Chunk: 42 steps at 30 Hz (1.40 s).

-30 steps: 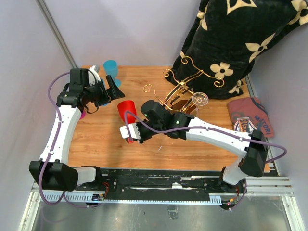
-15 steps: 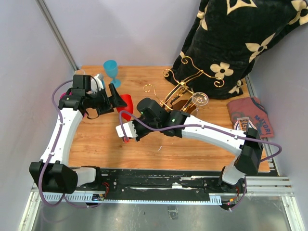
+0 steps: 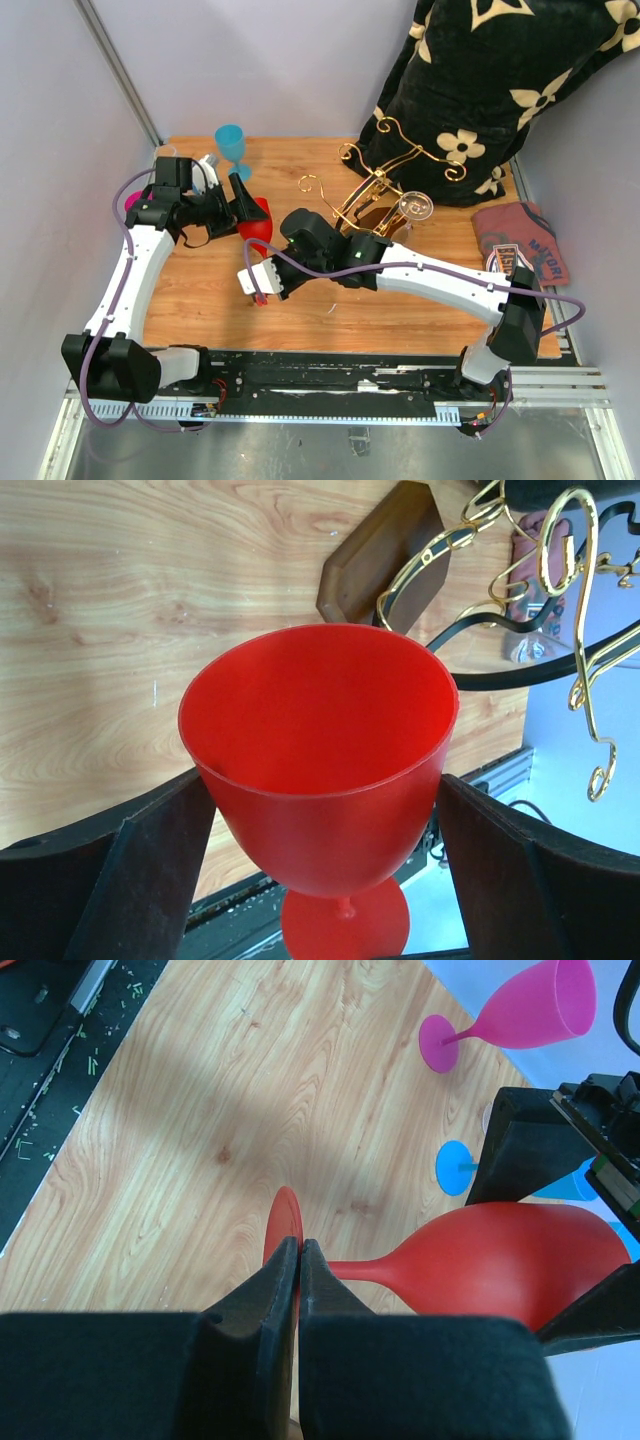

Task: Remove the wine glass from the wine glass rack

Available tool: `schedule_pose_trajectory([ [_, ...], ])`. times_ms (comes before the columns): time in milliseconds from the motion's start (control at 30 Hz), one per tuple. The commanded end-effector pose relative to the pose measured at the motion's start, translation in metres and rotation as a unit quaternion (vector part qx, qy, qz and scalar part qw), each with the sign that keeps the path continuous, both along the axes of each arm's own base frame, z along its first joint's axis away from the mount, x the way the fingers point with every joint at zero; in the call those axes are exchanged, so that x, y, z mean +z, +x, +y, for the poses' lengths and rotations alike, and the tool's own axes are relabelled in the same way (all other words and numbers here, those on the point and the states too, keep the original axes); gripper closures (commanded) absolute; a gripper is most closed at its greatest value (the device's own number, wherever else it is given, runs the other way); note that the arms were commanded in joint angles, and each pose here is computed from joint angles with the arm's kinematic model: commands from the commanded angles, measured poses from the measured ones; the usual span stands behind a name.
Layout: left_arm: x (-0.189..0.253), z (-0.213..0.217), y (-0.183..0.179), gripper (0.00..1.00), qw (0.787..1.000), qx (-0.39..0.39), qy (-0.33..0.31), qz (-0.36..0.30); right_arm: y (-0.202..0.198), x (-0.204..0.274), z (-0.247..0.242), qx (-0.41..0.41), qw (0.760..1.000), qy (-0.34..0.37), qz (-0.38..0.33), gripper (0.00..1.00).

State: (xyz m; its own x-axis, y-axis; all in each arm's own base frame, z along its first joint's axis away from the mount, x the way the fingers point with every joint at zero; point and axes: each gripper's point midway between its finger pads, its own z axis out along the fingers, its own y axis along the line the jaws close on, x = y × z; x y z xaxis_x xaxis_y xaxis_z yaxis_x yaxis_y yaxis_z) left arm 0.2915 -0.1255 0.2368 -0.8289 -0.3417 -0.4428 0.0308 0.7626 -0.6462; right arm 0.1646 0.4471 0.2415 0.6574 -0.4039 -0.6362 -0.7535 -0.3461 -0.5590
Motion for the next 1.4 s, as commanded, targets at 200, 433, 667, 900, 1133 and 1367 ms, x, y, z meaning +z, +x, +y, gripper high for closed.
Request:
schedule_pose_trajectory([
  [200,0.013,-0.008,0.005,0.09,0.999,-0.005,-0.022,-0.023,-0.014,0.02,0.006,0.025,0.999,0.019,-0.014,0.99],
  [433,0.011,-0.01,0.003,0.09,0.999,-0.01,-0.027,-0.019,-0.015,0.02,0.008,0.03,0.999,0.018,-0.017,0.99],
  [667,0.012,-0.01,0.004,0.08,0.999,-0.005,-0.032,-0.024,-0.014,0.026,0.01,0.028,0.999,0.026,-0.023,0.99],
  [900,0.009,-0.015,0.004,0.06,0.999,-0.007,-0.042,-0.024,-0.014,0.031,0.013,0.028,0.999,0.034,-0.028,0.99],
  [1133,0.009,-0.018,0.002,0.0,0.998,-0.015,-0.049,-0.029,-0.014,0.031,0.012,0.025,0.999,0.033,-0.03,0.99],
  [1367,0.007,-0.017,0.001,0.02,0.999,-0.015,-0.045,-0.027,-0.014,0.03,0.01,0.022,0.999,0.03,-0.028,0.99],
])
